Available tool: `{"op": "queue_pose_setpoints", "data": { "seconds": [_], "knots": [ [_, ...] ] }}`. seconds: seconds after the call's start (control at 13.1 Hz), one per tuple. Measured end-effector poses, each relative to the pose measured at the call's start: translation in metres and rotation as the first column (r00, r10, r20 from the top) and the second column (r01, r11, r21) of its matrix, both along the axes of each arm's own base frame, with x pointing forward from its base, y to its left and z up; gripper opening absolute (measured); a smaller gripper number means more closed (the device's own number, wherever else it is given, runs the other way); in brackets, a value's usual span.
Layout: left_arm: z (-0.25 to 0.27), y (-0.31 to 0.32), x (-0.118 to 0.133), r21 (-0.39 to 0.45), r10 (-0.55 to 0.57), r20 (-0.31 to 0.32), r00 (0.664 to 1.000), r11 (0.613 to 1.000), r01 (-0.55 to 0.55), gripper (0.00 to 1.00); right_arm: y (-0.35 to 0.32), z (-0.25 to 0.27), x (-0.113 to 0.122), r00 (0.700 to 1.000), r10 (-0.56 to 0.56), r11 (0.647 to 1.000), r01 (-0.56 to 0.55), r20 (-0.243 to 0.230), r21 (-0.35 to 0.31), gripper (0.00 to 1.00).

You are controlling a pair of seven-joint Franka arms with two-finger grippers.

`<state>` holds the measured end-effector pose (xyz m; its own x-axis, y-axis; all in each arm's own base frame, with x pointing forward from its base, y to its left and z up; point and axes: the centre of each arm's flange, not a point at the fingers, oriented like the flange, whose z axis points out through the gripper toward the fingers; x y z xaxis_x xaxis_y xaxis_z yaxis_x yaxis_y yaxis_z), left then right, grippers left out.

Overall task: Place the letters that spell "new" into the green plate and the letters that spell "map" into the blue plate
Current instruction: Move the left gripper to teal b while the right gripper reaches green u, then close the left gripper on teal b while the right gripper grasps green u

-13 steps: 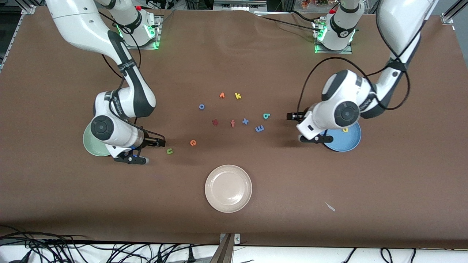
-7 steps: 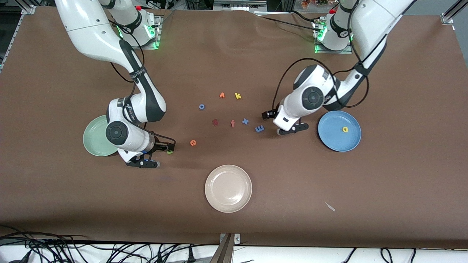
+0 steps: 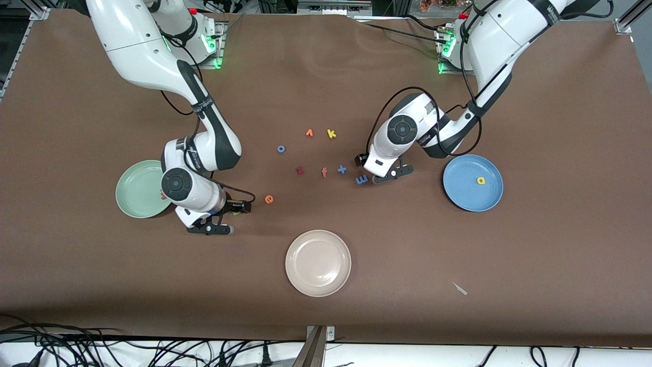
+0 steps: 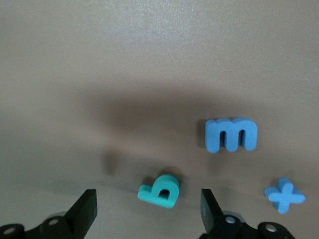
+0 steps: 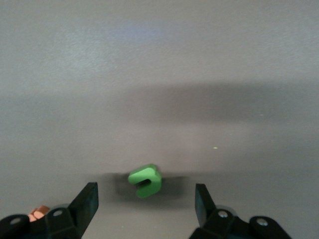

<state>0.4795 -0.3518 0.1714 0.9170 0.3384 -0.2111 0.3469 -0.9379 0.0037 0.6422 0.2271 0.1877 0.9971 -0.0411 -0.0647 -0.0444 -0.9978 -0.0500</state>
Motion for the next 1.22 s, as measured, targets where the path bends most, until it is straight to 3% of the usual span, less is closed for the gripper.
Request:
{"op": "queue_pose_setpoints", "data": {
  "seconds": [0.08, 0.31, 0.46, 0.92, 1.14, 1.22],
  "knots": [
    [-0.0034, -0.0005, -0.0009, 0.000, 0.000, -0.001, 1.000, 1.000, 0.000, 0.89, 0.0038, -0.0008, -0.0008, 1.000, 0.005, 1.000, -0.005, 0.005, 0.001, 0.81],
    [-0.0052, -0.0036, -0.0037, -0.001, -0.006, -0.005, 1.000, 1.000, 0.006, 0.86, 0.0094, -0.0036, -0.0018, 1.000, 0.013, 1.000, -0.013, 0.017, 0.004, 0.74],
    [-0.0050, -0.0079, -0.0066, -0.002, -0.015, -0.004, 1.000, 1.000, 0.015, 0.68, 0.0087, -0.0048, -0.0017, 1.000, 0.014, 1.000, -0.014, 0.017, 0.003, 0.67],
    [-0.0034, -0.0103, -0.0062, -0.005, -0.017, 0.000, 1.000, 1.000, 0.017, 0.56, 0.0037, -0.0090, -0.0008, 1.000, 0.026, 1.000, -0.026, 0.014, -0.001, 0.61],
    [-0.0025, -0.0102, -0.0053, -0.006, -0.016, 0.003, 1.000, 1.000, 0.016, 0.48, 0.0024, -0.0091, -0.0004, 0.999, 0.030, 1.000, -0.030, 0.014, -0.002, 0.55],
    [-0.0025, -0.0102, -0.0052, -0.006, -0.016, 0.003, 1.000, 1.000, 0.016, 0.48, 0.0018, -0.0088, -0.0001, 0.999, 0.030, 1.000, -0.030, 0.015, -0.003, 0.48]
  ]
}}
